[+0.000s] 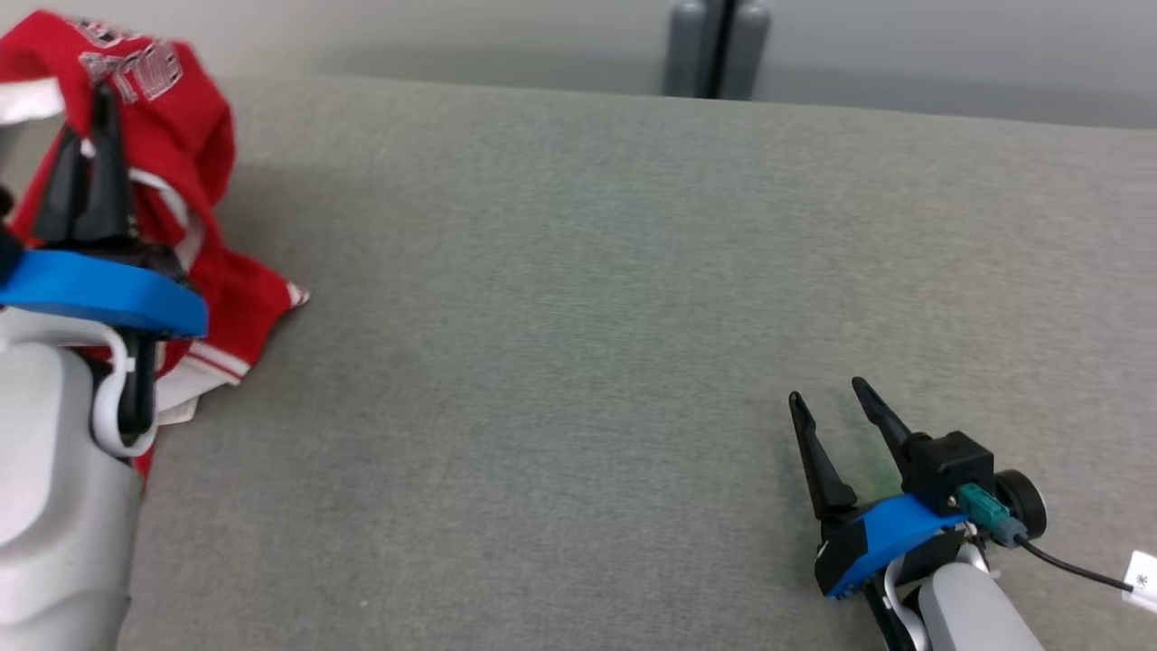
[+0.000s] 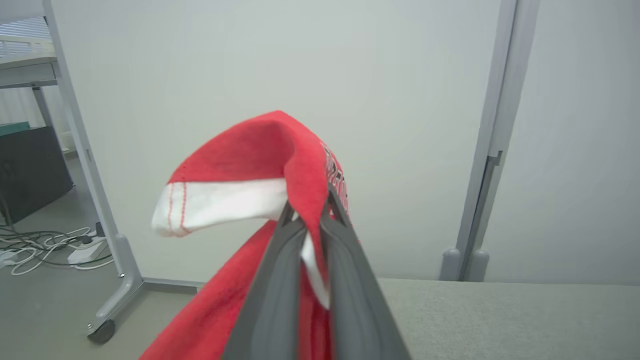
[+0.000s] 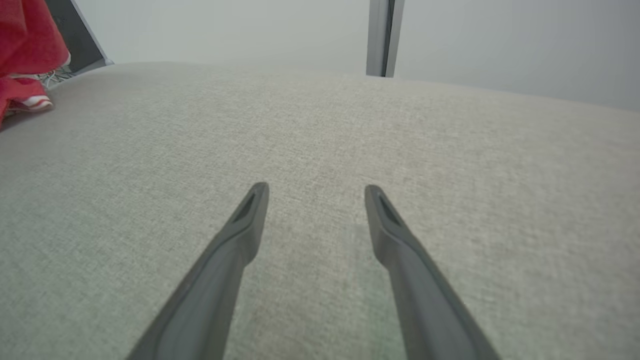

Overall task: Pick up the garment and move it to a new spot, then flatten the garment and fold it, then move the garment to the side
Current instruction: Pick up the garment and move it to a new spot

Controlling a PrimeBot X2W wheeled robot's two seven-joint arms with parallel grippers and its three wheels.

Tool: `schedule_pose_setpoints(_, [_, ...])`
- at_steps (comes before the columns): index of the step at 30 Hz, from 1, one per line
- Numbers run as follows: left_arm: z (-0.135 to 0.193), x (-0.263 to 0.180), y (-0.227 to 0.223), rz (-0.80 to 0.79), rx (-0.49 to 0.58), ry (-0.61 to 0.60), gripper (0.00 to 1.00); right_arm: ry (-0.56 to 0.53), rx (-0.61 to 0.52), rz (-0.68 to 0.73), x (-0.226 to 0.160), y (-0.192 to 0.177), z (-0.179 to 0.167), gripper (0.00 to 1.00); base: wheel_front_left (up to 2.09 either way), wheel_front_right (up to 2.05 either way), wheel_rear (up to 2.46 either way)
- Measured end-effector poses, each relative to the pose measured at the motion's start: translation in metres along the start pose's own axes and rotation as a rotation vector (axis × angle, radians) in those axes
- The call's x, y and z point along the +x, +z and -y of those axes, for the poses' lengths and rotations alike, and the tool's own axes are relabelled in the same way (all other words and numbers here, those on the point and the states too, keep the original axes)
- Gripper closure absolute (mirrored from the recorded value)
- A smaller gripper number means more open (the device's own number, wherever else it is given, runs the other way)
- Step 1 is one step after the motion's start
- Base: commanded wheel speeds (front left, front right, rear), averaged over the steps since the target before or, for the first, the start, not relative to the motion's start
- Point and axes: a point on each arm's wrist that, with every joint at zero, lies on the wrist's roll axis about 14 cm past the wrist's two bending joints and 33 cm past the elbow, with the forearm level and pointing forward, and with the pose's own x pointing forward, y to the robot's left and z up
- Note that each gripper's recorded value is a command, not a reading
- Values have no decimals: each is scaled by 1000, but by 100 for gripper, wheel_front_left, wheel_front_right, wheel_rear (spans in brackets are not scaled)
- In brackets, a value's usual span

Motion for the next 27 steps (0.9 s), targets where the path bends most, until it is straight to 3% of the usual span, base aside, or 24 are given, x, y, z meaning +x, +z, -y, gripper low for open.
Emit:
schedule_pose_setpoints(9, [151, 22, -4, 36, -103, -360, 100, -174, 26, 17, -54, 4, 50, 0, 0, 0, 0])
schedule_pose_setpoints(18, [309, -12, -37, -55, -210, -744, 100, -365, 34, 47, -114, 11, 96, 0, 0, 0, 0])
schedule_pose_setpoints(23, [371, -43, -40, -81, -246, -909, 100, -441, 35, 64, -142, 15, 109, 0, 0, 0, 0])
schedule_pose_setpoints(27, [395, -64, -40, -94, -257, -990, 100, -469, 32, 84, -153, 20, 114, 0, 0, 0, 0])
